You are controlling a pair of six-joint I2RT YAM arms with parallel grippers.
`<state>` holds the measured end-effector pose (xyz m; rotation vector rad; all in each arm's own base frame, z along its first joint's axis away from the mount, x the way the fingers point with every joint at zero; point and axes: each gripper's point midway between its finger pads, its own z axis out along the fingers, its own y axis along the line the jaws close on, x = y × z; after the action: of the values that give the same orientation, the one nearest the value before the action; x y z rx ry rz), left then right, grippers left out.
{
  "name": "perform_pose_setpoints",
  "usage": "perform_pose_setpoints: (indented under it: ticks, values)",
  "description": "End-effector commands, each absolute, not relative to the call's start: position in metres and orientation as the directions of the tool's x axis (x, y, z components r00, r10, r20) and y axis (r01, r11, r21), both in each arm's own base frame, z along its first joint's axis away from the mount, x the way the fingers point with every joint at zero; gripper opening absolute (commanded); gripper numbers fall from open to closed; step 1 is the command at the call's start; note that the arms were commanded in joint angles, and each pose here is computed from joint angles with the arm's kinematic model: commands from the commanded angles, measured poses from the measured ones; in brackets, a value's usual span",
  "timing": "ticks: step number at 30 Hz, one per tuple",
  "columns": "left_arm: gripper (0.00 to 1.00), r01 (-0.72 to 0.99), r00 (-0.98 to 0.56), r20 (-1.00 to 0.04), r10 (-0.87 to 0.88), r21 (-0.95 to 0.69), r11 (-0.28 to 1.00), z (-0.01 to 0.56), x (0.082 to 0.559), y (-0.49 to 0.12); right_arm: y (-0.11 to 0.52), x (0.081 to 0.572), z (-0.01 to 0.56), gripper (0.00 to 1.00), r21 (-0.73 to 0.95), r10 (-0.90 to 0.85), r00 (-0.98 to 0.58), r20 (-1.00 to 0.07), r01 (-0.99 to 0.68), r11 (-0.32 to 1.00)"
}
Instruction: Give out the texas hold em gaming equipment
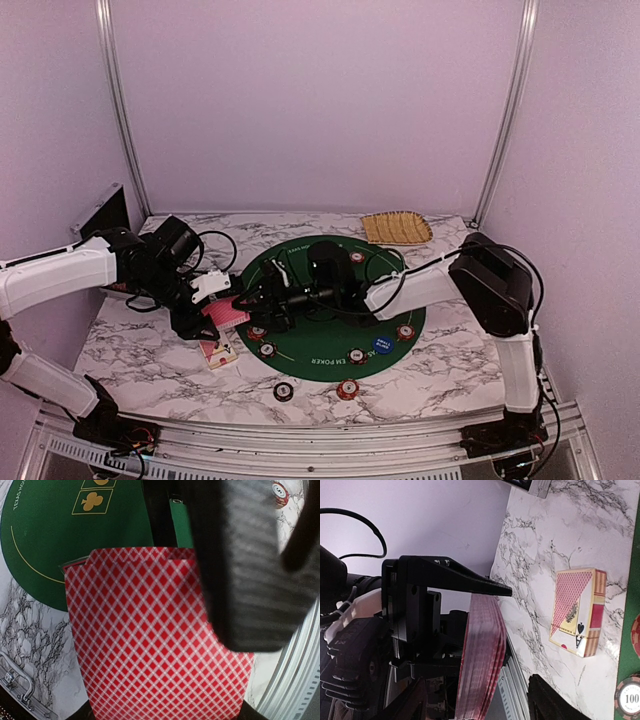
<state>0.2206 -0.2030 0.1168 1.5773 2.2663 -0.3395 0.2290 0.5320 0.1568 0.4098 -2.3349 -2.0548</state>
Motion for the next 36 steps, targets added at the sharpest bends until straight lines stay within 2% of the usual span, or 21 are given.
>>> perform_pose_setpoints:
  ticks: [1, 5, 13, 19, 20, 21, 22, 24, 25, 28, 32, 36]
  values:
    - [0.00, 0.944, -0.292, -0.453, 0.843, 0.008, 0.331, 0.131, 0.223, -0.211, 0.540, 0.237, 0.164, 0.62, 0.979, -0.197, -0.964, -0.177, -0.193, 0.066]
    - [0.00, 0.945, -0.287, -0.458, 0.842, 0.010, 0.327, 0.133, 0.223, -0.213, 0.545, 0.239, 0.165, 0.56, 0.981, -0.199, -0.965, -0.171, -0.185, 0.054]
    - [0.00, 0.947, -0.284, -0.447, 0.848, 0.011, 0.322, 0.130, 0.224, -0.214, 0.557, 0.236, 0.168, 0.52, 0.985, -0.216, -0.962, -0.165, -0.173, 0.018]
    - [0.02, 0.945, -0.281, -0.446, 0.850, 0.029, 0.327, 0.130, 0.227, -0.213, 0.555, 0.234, 0.163, 0.28, 0.986, -0.223, -0.963, -0.152, -0.162, 0.026]
    - [0.06, 0.944, -0.281, -0.445, 0.851, 0.032, 0.328, 0.131, 0.228, -0.212, 0.555, 0.234, 0.163, 0.25, 0.987, -0.223, -0.963, -0.151, -0.161, 0.027]
    - [0.17, 0.944, -0.280, -0.445, 0.851, 0.036, 0.329, 0.131, 0.228, -0.212, 0.555, 0.233, 0.162, 0.21, 0.987, -0.225, -0.963, -0.148, -0.159, 0.029]
    - [0.34, 0.944, -0.278, -0.444, 0.852, 0.040, 0.328, 0.132, 0.229, -0.212, 0.555, 0.234, 0.162, 0.18, 0.987, -0.223, -0.964, -0.147, -0.157, 0.030]
    - [0.84, 0.943, -0.270, -0.448, 0.852, 0.054, 0.327, 0.134, 0.229, -0.211, 0.554, 0.235, 0.162, 0.11, 0.988, -0.219, -0.965, -0.144, -0.154, 0.028]
    - [0.97, 0.942, -0.267, -0.448, 0.853, 0.064, 0.329, 0.134, 0.230, -0.210, 0.553, 0.236, 0.163, 0.08, 0.988, -0.216, -0.966, -0.144, -0.154, 0.027]
    - [0.99, 0.934, -0.255, -0.451, 0.855, 0.114, 0.338, 0.141, 0.233, -0.204, 0.551, 0.237, 0.165, 0.03, 0.988, -0.210, -0.967, -0.147, -0.155, 0.026]
    - [0.99, 0.908, -0.208, -0.457, 0.865, 0.239, 0.344, 0.161, 0.239, -0.189, 0.547, 0.238, 0.170, 0.02, 0.987, -0.200, -0.968, -0.154, -0.161, 0.021]
    - [0.99, 0.875, -0.117, -0.529, 0.841, 0.345, 0.339, 0.203, 0.233, -0.181, 0.547, 0.238, 0.178, 0.02, 0.984, -0.195, -0.965, -0.172, -0.179, 0.018]
